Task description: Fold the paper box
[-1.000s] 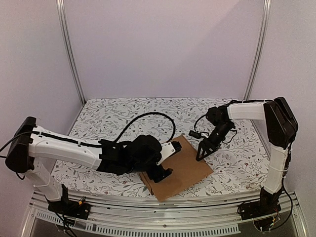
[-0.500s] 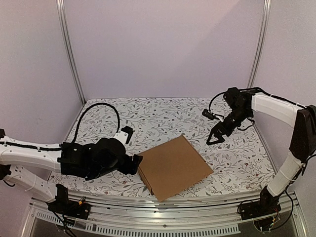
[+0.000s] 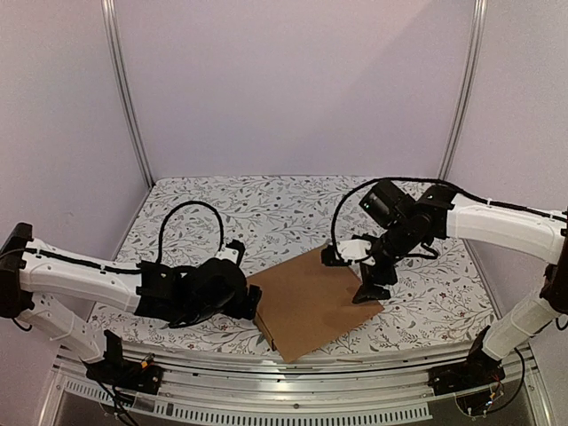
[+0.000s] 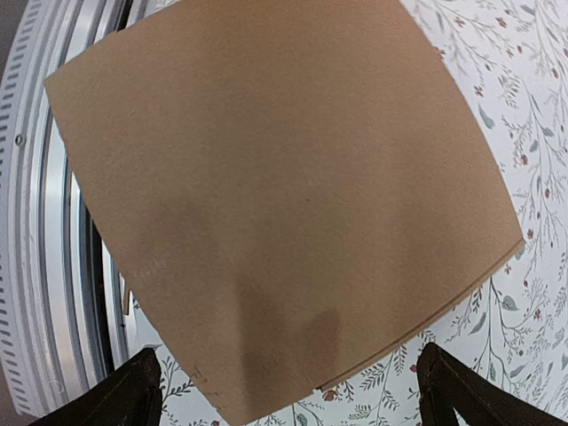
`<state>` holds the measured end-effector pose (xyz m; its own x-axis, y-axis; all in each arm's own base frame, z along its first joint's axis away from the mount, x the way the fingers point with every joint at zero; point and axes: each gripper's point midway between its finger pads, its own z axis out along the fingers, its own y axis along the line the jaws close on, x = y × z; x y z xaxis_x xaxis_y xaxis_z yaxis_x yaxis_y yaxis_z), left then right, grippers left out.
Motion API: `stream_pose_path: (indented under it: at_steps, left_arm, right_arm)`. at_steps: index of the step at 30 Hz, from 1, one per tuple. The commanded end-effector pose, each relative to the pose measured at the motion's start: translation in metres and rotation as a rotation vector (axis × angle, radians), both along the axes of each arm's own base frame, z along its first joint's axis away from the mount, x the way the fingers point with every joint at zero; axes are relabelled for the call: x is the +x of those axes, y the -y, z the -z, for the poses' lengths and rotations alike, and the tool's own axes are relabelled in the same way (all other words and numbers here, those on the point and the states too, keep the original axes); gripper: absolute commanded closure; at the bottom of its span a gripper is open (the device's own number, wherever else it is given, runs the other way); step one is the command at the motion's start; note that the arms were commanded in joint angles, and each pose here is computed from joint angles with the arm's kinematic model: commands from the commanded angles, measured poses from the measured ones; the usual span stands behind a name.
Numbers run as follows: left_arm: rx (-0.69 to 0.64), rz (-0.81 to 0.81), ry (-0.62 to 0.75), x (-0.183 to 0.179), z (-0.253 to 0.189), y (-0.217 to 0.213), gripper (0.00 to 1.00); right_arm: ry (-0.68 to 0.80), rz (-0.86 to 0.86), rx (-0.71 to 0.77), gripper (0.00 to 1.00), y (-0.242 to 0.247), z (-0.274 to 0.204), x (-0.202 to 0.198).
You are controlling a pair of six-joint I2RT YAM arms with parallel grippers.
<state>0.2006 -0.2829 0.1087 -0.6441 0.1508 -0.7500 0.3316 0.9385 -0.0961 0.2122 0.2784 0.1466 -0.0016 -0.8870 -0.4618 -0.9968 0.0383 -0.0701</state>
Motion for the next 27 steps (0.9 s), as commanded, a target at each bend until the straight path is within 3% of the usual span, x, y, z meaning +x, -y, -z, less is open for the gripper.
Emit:
stream_pose_path:
  at_steps: [1,4,8,14,20,27]
  left_arm:
    - [0.007,-0.025,-0.076,0.005,0.017,0.002,0.11]
    - [-0.014,-0.028,-0.12,0.0,0.026,0.005,0.11]
    - [-0.043,-0.03,-0.155,-0.001,0.029,0.01,0.13]
    - [-0.053,-0.041,-0.172,-0.003,0.03,0.009,0.15]
    - [-0.058,-0.086,-0.14,-0.002,0.023,-0.009,0.15]
    - [-0.041,-0.056,-0.145,-0.008,0.027,-0.016,0.14]
  right_arm:
    - [0.319,-0.144,-0.07,0.01,-0.011,-0.006,-0.001]
    - [0.314,-0.117,-0.014,0.01,-0.024,-0.018,0.002]
    - [0.274,-0.059,-0.048,0.06,-0.035,-0.007,0.019]
    - [0.036,0.16,0.017,0.3,-0.034,-0.002,0.062]
    - [-0.198,0.339,0.017,0.39,-0.018,0.032,0.08]
    - [-0.362,0.469,0.031,0.51,0.002,0.057,0.095]
